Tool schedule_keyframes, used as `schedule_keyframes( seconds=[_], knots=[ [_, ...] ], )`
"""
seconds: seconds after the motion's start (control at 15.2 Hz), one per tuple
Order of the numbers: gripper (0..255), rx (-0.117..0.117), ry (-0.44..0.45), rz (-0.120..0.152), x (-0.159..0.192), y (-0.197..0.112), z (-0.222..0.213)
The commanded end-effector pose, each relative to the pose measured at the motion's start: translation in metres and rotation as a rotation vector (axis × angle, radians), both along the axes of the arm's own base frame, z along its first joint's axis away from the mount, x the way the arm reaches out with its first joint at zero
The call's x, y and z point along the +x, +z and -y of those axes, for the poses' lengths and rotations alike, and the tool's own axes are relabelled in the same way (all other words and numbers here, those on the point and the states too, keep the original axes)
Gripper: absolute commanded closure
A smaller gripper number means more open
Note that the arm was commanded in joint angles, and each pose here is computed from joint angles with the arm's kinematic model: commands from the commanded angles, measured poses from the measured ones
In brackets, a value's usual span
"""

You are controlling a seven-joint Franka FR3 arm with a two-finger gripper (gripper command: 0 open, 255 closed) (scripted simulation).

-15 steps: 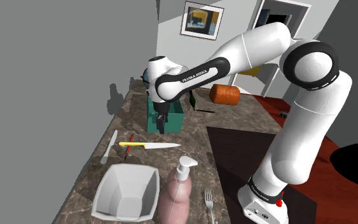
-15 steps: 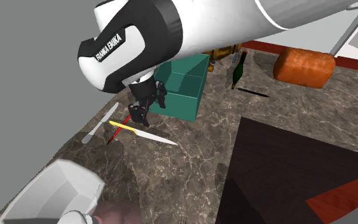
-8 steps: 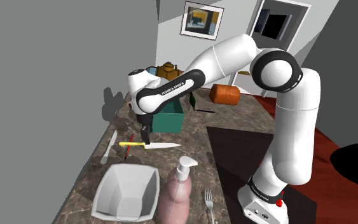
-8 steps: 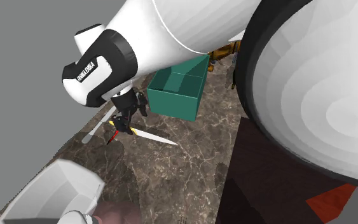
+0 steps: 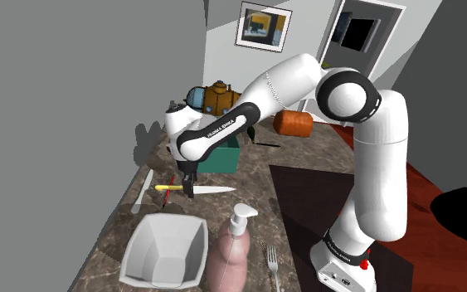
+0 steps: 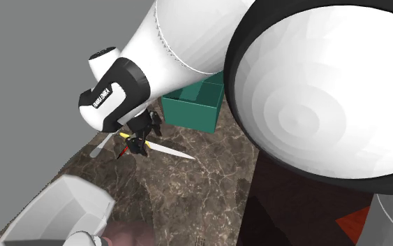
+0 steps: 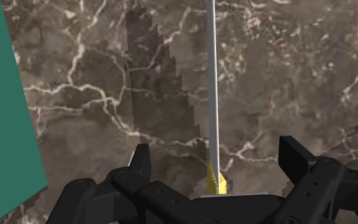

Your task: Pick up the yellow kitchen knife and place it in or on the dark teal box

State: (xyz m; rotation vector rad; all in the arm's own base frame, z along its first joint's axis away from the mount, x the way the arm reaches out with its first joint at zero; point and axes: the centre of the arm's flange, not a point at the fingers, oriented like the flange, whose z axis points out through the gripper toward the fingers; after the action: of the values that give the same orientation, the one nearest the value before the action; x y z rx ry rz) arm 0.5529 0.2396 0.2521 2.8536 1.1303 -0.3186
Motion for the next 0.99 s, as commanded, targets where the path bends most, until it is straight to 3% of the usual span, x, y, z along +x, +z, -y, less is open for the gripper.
schedule_keyframes(
  seconds=[0.0,0.46,0.53,0.92],
  knots=[
    [0,0.0,0.0,0.0,-0.0007,-0.0059,0.0001],
    [0,0.0,0.0,0.0,-0.0007,-0.0059,0.0001],
    [255,0.0,0.0,0.0,-0.0007,-0.0059,0.0001],
    [255,0.0,0.0,0.0,-0.0007,-0.0059,0.0001]
  ],
)
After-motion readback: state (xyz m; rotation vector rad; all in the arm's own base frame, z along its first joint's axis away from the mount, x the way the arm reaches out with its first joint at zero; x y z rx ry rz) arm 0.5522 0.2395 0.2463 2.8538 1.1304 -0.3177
